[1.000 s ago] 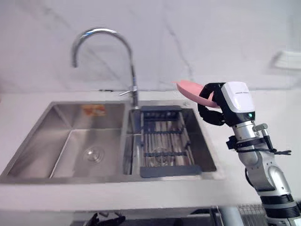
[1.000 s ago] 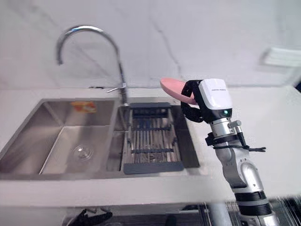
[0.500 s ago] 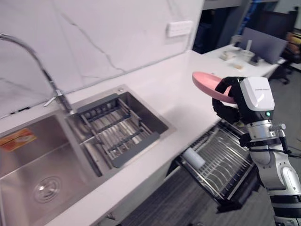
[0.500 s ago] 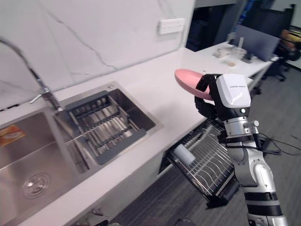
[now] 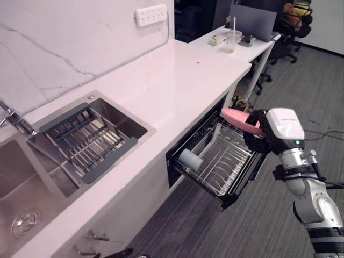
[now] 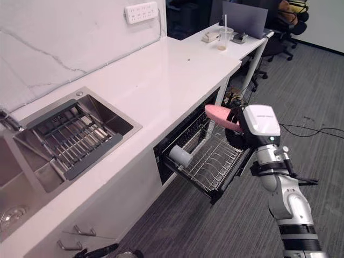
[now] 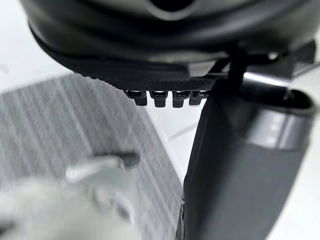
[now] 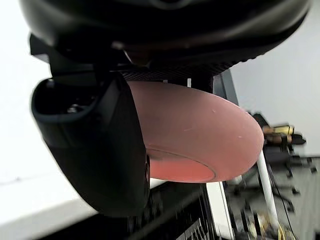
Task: Walk over to the sink, pick up the cup, carry it to the dishwasher, place the cup inside the dishwasher, then close the dishwasher door
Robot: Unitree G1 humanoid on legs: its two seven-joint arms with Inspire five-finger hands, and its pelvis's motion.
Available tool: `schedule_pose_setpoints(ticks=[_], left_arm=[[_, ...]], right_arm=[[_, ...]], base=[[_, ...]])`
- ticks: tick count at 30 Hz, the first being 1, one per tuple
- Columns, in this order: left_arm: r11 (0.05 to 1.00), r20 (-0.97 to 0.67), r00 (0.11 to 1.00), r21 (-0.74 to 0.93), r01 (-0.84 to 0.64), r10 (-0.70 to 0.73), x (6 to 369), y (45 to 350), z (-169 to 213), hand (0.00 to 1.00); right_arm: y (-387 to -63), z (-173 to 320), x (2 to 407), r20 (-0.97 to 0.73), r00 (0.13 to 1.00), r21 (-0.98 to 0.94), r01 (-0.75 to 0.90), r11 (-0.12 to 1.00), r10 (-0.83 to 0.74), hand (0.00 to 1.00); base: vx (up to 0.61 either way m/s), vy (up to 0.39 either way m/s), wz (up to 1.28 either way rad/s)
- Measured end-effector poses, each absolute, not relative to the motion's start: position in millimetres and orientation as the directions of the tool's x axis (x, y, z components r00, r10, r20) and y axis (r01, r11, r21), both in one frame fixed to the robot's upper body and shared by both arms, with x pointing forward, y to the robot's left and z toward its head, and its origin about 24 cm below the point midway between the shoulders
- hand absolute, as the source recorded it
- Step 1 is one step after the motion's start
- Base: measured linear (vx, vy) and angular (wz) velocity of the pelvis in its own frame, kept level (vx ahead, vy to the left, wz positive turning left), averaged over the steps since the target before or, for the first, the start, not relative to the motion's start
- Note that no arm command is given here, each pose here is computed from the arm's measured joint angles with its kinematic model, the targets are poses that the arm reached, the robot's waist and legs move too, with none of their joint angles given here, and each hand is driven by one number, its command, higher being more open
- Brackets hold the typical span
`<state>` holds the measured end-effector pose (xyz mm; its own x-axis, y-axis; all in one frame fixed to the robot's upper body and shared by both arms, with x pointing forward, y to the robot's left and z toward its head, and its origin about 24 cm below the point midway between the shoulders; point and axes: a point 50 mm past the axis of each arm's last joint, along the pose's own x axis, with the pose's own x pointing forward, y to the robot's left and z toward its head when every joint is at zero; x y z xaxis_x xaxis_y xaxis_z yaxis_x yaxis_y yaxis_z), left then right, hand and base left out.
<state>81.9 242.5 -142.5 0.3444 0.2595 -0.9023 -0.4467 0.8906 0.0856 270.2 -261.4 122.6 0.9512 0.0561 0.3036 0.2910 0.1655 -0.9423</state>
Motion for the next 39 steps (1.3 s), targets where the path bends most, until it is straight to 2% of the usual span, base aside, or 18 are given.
schedule_pose_setpoints(ticks=[2,4,6,8,10,15,21,22,29,34,39], left_arm=[[0.912,-0.92,0.334,0.056,-0.406,0.205,81,223,-151,1.0],[0.917,-0.906,0.359,0.07,-0.392,0.222,89,224,-149,1.0],[0.918,-0.879,0.424,0.039,-0.395,0.219,101,221,-146,1.0],[0.927,-0.802,0.556,-0.007,-0.376,0.219,115,220,-139,1.0],[0.928,-0.749,0.618,-0.014,-0.373,0.237,124,222,-134,1.0],[0.937,-0.634,0.734,-0.042,-0.346,0.243,142,223,-122,1.0],[0.945,-0.6,0.759,-0.017,-0.327,0.252,165,229,-112,1.0],[0.947,-0.601,0.76,-0.015,-0.321,0.248,167,227,-112,1.0],[0.953,-0.64,0.736,-0.02,-0.302,0.22,176,213,-114,1.0],[0.955,-0.641,0.739,-0.032,-0.294,0.206,181,208,-111,1.0],[0.957,-0.629,0.752,-0.045,-0.287,0.196,185,204,-108,1.0]], right_arm=[[-258,112,276,0.266,0.962,-0.954,0.255,0.161,0.054,0.0],[-257,105,284,0.24,0.97,-0.958,0.232,0.166,0.034,0.0],[-258,105,294,0.238,0.971,-0.958,0.234,0.166,0.006,0.0],[-268,107,309,0.274,0.959,-0.946,0.282,0.159,-0.07,0.0],[-273,113,321,0.303,0.945,-0.936,0.319,0.148,-0.124,0.0],[-286,165,349,0.398,0.899,-0.905,0.418,0.085,-0.182,0.0],[-290,219,369,0.471,0.858,-0.874,0.485,0.025,-0.205,0.0],[-293,222,370,0.469,0.855,-0.874,0.486,0.027,-0.22,1.0],[-317,212,370,0.355,0.846,-0.909,0.412,0.065,-0.398,1.0],[-324,210,368,0.33,0.836,-0.905,0.412,0.104,-0.439,1.0],[-334,221,363,0.317,0.812,-0.817,0.496,0.294,-0.489,1.0]], base=[[-0.09,-0.009,0.13],[-0.07,0.042,0.12],[-0.08,0.072,0.21],[-0.1,0.103,0.21],[-0.08,0.122,0.17],[-0.03,0.122,0.06],[0.0,0.109,-0.08],[-0.02,0.121,-0.03],[-0.02,0.093,0.01],[-0.03,0.064,0.0],[-0.02,0.049,0.03]])
